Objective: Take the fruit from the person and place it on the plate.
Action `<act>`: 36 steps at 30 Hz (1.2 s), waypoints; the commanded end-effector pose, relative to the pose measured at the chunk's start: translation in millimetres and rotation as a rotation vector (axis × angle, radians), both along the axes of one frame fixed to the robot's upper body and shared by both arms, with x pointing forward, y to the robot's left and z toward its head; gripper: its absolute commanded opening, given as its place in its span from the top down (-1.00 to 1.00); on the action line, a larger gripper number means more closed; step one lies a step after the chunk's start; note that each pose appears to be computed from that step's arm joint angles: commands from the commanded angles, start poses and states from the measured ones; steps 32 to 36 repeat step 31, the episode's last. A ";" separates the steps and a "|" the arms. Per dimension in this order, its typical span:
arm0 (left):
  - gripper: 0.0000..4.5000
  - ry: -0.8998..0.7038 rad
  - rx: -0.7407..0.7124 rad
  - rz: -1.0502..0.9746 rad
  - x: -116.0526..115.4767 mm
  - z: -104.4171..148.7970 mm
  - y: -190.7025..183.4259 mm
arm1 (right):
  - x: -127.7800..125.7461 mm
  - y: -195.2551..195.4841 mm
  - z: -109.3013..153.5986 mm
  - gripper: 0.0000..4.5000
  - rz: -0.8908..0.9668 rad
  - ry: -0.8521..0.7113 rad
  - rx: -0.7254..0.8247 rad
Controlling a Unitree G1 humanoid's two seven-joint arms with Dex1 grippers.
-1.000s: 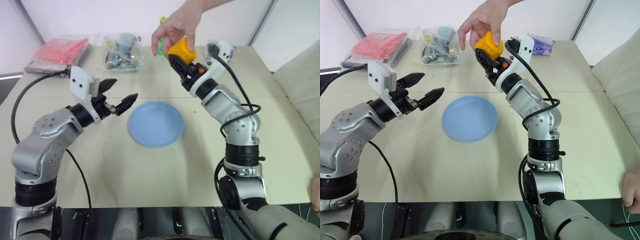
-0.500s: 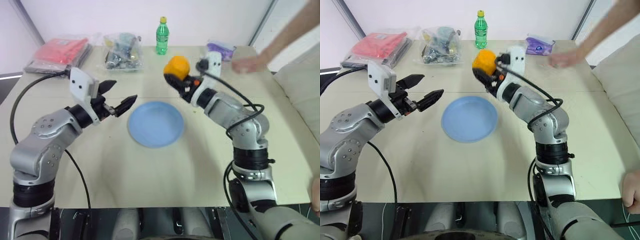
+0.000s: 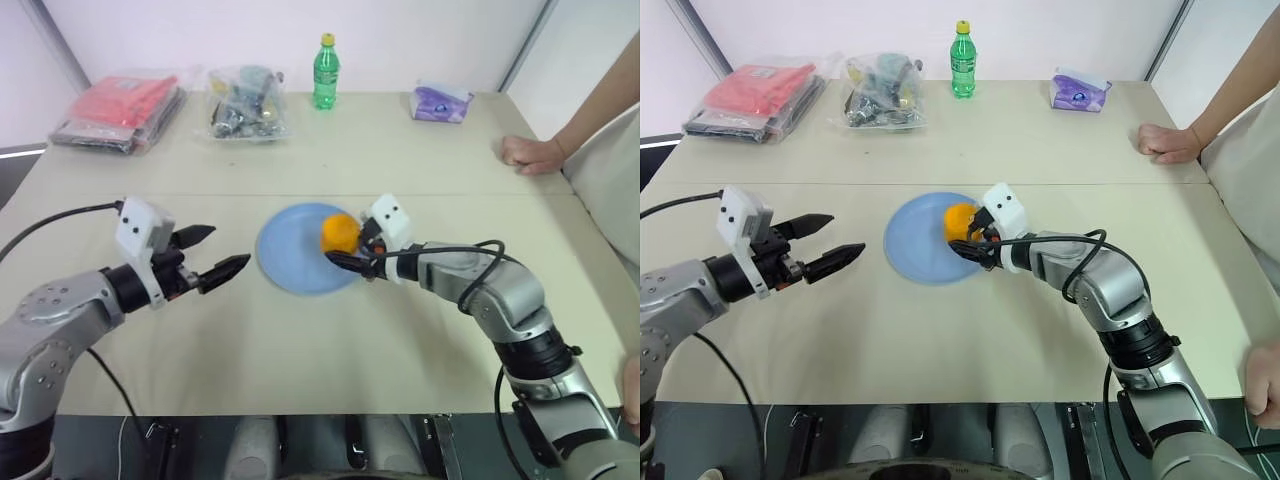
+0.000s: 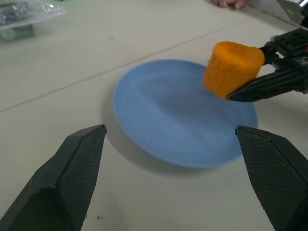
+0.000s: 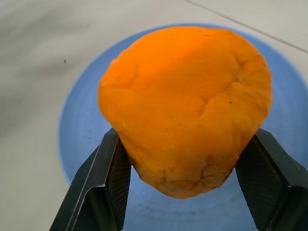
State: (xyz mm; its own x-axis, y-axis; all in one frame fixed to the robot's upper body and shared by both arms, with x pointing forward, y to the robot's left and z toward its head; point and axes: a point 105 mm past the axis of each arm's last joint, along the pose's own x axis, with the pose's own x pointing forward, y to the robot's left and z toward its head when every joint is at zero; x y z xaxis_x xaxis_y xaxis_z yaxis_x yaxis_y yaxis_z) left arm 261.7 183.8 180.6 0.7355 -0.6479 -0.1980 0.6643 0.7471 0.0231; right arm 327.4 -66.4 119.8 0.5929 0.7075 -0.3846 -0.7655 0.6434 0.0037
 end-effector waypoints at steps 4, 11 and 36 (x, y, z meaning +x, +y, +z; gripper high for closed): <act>-1.00 -0.068 0.026 -0.011 -0.2 12.2 -1.2 | 4.1 1.0 -8.0 -0.31 -0.008 -0.029 -0.020; -1.00 -0.097 0.006 -0.027 8.1 17.5 -9.1 | 5.3 -1.7 3.3 -0.98 -0.009 -0.073 -0.018; -1.00 -0.127 -0.015 -0.093 18.7 22.2 -20.6 | -42.2 -123.2 99.9 -0.98 0.000 -0.218 -0.083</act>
